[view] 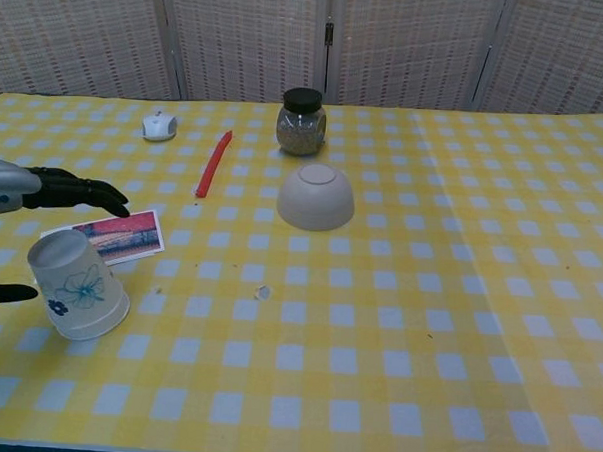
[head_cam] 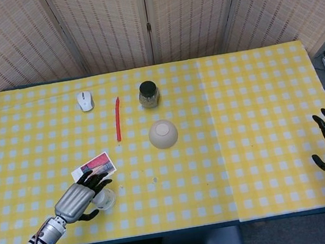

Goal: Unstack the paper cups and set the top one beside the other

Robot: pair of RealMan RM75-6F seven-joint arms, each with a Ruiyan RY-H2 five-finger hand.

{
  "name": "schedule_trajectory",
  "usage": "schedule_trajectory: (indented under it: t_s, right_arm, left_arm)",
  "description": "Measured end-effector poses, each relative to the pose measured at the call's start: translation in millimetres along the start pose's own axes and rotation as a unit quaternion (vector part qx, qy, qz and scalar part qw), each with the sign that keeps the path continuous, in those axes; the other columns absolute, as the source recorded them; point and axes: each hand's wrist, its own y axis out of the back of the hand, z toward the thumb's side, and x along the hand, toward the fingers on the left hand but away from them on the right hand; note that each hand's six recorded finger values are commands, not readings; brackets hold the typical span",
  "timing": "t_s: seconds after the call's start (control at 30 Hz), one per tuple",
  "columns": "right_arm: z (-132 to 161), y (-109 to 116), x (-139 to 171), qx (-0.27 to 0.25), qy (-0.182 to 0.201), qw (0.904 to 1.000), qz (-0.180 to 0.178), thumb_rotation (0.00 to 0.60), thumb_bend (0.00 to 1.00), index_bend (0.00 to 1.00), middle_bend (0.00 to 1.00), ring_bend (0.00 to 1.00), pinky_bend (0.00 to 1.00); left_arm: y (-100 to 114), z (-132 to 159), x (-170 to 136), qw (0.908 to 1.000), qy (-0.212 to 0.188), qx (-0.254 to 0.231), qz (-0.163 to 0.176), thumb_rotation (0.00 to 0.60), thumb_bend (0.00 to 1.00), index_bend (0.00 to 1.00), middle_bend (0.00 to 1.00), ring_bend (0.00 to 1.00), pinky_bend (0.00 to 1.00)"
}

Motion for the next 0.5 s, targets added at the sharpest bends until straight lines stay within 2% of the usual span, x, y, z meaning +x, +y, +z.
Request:
schedule_trajectory:
  t_s: [0.37,0.5]
  right_arm:
    - [-2.9,-4.5,0.6,-0.005,-0.002,1.0,0.004,0.6,0.29,0.0,0.0,0.09,0.0]
    - [-2.6,-6.9,-0.6,-0.007,-0.001,0.9999,0.008,0.6,0.29,0.0,0.0,0.09,0.0]
  left_arm:
    - [1.9,-2.3,2.3,0.9999,0.012,-0.001,0.0,0.6,0.35,0.23,0.09,0.16,0.04]
    - [4.5,-1.7,2.1,0.9999,0.014,-0.004,-0.001,0.6,0.38,0.25,0.1,0.17,0.04]
